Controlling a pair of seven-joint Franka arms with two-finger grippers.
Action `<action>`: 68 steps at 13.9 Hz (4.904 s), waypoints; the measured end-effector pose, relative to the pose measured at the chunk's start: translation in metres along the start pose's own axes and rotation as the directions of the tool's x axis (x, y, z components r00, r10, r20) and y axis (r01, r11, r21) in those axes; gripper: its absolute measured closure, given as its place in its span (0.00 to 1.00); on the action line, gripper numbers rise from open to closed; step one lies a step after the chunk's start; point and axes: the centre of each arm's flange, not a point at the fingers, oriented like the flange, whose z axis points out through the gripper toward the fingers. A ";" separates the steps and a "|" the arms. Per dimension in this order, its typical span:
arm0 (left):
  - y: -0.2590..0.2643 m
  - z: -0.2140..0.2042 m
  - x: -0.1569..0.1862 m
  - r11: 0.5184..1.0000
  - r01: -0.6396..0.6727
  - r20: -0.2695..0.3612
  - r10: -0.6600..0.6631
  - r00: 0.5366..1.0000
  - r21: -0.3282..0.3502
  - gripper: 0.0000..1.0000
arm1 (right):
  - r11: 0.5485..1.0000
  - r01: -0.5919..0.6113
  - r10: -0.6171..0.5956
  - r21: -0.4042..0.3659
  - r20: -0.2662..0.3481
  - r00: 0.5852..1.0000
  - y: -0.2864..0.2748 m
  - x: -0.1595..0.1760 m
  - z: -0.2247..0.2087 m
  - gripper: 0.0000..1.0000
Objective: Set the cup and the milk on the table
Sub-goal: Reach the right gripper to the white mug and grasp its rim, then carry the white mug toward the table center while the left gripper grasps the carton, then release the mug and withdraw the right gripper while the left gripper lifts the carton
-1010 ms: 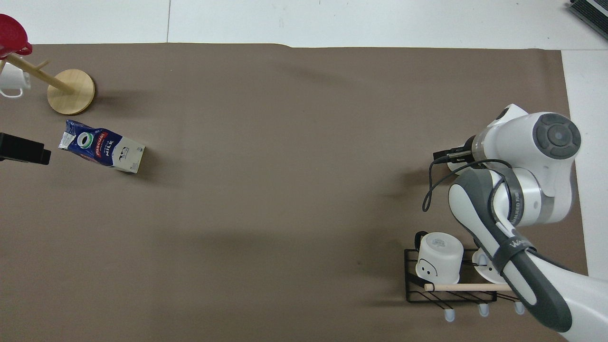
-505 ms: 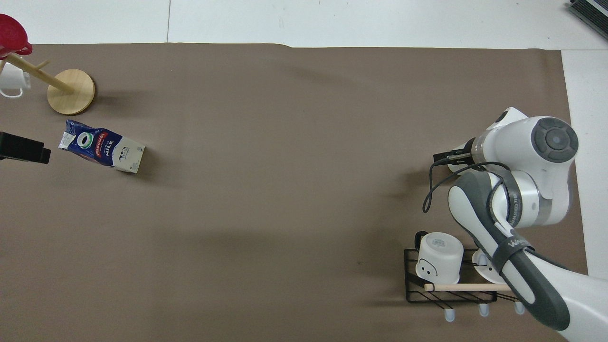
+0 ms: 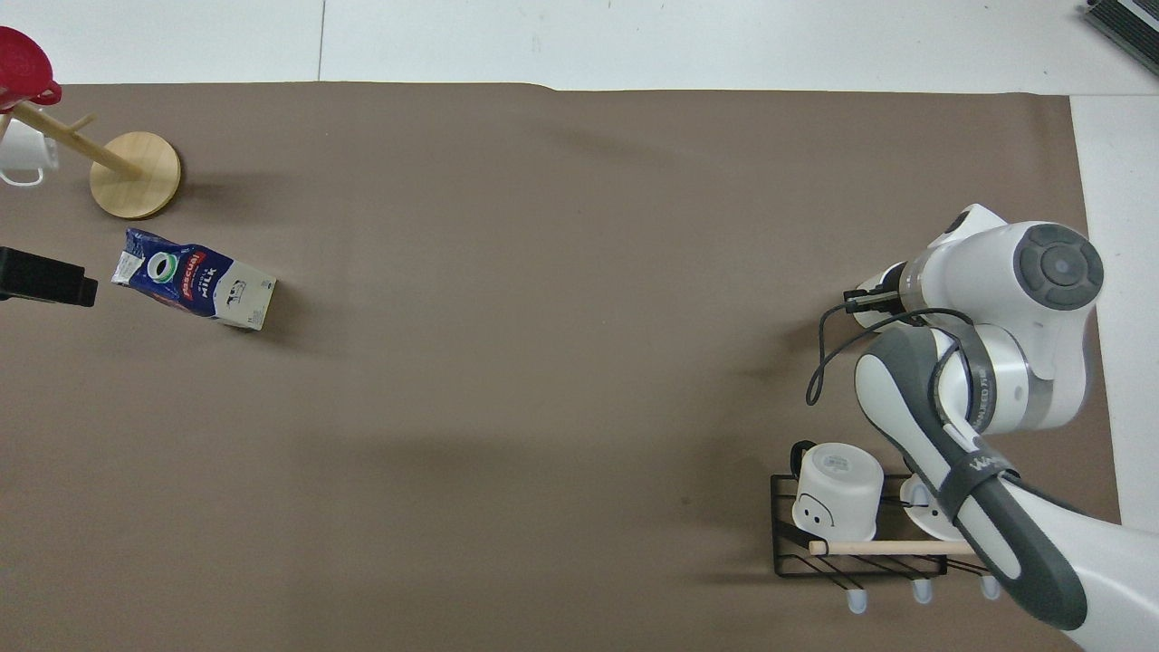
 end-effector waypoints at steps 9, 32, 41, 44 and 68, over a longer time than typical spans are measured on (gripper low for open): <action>-0.003 0.011 0.006 1.000 0.003 -0.022 -0.003 1.000 0.003 0.00 | 0.999 -0.042 0.042 0.009 -0.005 0.999 -0.041 0.034 -0.098 0.96; -0.032 0.127 0.036 1.000 -0.022 -0.060 0.023 0.998 0.016 0.00 | 0.974 -0.219 0.221 0.055 -0.024 0.975 -0.346 0.014 -0.048 0.96; -0.034 0.151 0.047 1.000 -0.022 -0.063 0.023 0.998 0.018 0.00 | 0.975 -0.216 0.217 0.044 -0.013 0.976 -0.347 0.011 -0.032 0.96; -0.034 0.163 0.048 1.000 -0.023 -0.058 0.024 0.998 0.017 0.00 | 0.976 -0.214 0.215 0.042 -0.012 0.977 -0.348 0.010 -0.031 0.67; -0.036 0.197 0.051 0.997 -0.072 -0.078 0.074 0.994 0.024 0.52 | 0.989 -0.145 0.142 0.028 0.104 0.984 -0.037 -0.022 -0.269 0.00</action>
